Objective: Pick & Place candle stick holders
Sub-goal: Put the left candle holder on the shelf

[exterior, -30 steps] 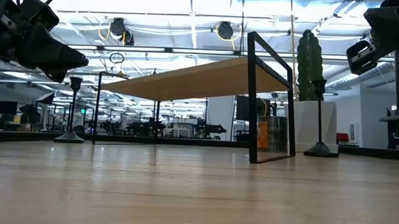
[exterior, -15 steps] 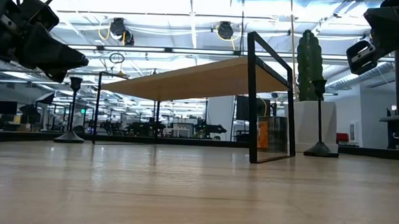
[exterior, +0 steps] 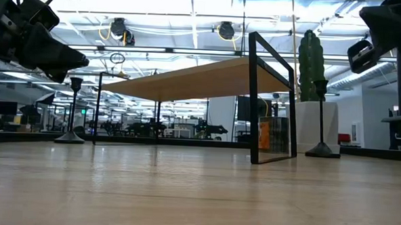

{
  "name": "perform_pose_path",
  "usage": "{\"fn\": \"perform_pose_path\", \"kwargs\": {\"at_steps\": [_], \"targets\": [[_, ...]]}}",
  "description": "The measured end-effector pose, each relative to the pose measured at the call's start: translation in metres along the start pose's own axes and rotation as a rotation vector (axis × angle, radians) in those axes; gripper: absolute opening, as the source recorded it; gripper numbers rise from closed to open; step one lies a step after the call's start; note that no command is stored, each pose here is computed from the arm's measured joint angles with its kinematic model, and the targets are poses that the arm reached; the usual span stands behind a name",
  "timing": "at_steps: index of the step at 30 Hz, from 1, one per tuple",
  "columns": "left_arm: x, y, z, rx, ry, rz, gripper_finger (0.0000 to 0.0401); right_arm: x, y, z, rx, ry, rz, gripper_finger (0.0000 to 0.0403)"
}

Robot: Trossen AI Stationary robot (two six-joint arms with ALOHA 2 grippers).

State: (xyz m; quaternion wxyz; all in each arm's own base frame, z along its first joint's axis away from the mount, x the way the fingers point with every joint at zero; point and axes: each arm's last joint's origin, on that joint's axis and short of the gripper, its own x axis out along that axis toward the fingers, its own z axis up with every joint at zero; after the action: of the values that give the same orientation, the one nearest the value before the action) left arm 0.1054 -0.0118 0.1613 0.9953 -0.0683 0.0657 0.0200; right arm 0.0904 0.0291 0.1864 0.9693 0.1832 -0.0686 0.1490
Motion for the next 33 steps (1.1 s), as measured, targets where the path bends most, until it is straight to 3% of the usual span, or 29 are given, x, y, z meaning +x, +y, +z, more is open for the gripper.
{"fn": "perform_pose_path", "kwargs": {"at_steps": [9, 13, 17, 21, 26, 30, 33], "targets": [[0.000, 0.002, 0.004, 0.041, -0.043, 0.067, 0.0076, 0.000, 0.000, 0.001, 0.043, -0.008, 0.003, 0.0004], [-0.002, 0.003, 0.016, -0.240, -0.194, 0.122, 0.0076, 0.000, 0.000, 0.001, 0.013, -0.008, 0.002, 0.0004], [-0.007, 0.006, 0.033, -0.538, -0.429, 0.197, 0.0076, 0.000, 0.001, 0.002, 0.004, -0.017, 0.005, 0.0004], [-0.016, 0.008, 0.049, -0.683, -0.649, 0.230, 0.0076, 0.000, 0.001, 0.002, 0.052, -0.022, 0.007, 0.0004], [-0.026, 0.009, 0.062, -0.689, -0.796, 0.235, 0.0076, 0.000, 0.001, 0.003, 0.057, -0.034, 0.012, 0.0004], [-0.031, 0.007, 0.080, -0.650, -0.814, 0.232, 0.0076, 0.000, 0.001, 0.004, 0.012, -0.037, 0.012, 0.0004], [-0.034, 0.004, 0.103, -0.552, -0.785, 0.289, 0.0076, 0.000, 0.001, 0.004, -0.009, -0.042, 0.014, 0.0004]]}}
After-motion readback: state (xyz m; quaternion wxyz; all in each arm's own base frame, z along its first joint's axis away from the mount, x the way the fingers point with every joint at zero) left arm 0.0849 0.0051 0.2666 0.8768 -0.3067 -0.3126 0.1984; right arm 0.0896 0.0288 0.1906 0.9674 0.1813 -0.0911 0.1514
